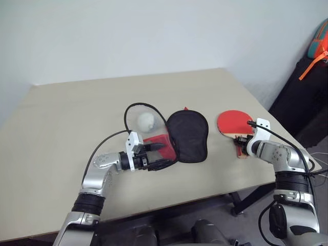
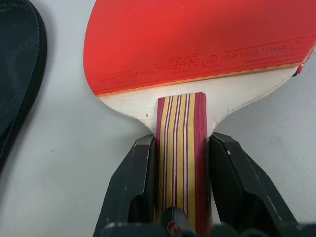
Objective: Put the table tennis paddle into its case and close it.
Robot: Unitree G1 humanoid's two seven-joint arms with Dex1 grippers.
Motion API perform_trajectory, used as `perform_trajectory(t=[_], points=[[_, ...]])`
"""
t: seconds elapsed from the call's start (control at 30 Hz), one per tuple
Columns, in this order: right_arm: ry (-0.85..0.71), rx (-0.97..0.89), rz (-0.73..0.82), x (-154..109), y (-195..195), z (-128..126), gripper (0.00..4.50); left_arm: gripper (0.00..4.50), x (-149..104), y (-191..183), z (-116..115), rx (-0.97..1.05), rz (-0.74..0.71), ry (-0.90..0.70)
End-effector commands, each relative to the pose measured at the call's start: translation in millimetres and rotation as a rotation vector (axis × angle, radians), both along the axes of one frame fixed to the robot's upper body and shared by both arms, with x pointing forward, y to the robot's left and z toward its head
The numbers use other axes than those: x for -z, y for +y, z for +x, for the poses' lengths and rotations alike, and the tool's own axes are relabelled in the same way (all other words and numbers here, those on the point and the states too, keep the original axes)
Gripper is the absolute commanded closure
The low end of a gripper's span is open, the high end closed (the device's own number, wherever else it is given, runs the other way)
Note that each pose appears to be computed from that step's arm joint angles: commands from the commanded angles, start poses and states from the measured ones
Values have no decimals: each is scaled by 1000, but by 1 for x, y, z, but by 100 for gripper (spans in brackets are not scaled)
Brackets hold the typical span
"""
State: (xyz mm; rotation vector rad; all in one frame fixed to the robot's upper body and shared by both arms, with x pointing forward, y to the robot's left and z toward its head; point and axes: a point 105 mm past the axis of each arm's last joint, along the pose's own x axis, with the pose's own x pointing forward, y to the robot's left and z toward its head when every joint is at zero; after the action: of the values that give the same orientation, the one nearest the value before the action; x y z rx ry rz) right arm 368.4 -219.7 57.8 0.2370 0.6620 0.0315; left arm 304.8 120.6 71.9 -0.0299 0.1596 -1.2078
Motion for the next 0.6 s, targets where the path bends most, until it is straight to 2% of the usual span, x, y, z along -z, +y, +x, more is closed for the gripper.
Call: perform_trajectory(t=[0.03,0.17,0.3,0.6], points=[[-144,-29,1,-50,16,7,327,45,-12,-3,4,23,-4,-48],[-194,-91,40,-73,50,7,327,45,-13,-4,6,36,0,-49],[-204,-143,79,-82,85,7,327,45,-13,-7,7,54,0,-46],[-115,-183,119,-54,126,7,327,45,-13,-11,4,76,-5,-42]])
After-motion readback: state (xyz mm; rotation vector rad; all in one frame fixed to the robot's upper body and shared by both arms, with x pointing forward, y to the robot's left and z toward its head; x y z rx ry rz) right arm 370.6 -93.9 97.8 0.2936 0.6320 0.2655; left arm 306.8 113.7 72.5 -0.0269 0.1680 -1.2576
